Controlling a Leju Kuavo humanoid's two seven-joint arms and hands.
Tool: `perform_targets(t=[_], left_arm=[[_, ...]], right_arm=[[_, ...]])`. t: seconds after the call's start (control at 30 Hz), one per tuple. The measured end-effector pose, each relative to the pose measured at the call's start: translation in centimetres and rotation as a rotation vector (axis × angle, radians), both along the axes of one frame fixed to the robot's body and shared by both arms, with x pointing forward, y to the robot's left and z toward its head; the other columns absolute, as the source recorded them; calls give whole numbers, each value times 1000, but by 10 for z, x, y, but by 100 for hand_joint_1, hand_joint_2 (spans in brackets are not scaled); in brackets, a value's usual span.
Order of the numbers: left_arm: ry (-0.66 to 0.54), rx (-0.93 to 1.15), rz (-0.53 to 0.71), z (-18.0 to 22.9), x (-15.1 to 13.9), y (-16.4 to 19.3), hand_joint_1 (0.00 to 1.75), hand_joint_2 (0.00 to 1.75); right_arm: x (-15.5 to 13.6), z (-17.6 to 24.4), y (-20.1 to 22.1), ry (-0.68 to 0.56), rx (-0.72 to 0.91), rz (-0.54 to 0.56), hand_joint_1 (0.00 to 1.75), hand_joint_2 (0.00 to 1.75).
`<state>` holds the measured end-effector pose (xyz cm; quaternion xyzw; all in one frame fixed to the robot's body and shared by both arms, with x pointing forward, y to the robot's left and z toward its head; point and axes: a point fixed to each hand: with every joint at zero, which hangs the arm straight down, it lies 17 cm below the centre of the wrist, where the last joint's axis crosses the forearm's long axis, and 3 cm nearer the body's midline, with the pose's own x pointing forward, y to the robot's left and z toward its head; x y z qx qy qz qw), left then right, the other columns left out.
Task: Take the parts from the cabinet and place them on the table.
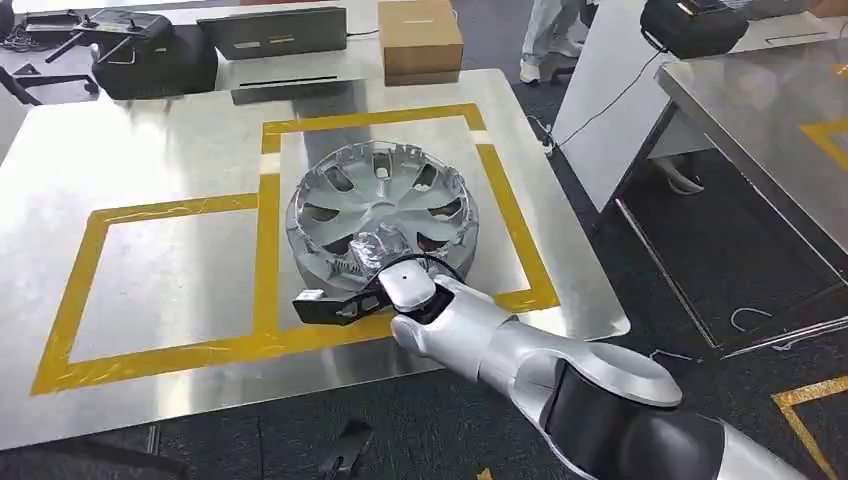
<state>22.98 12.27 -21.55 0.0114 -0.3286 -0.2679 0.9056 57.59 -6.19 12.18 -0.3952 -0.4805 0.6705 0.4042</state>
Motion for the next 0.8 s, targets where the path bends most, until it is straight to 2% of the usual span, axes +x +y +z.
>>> perform_targets(t=[0.2,0.47,0.5,0.8], left_arm=[[3,-9,-23,0,-1,-3,0,175],[-10,9,3,-2,-3,7,0,175],[-10,10,4,-2,-3,8,0,175],[-14,18,-3,-3,-3,11,0,175]], right_arm=[[3,16,12,-25,45,16,175,175],[-4,0,13,0,55,21,175,175],[-4,-2,12,3,54,21,0,175],[-2,2,11,3,101,9,0,175]])
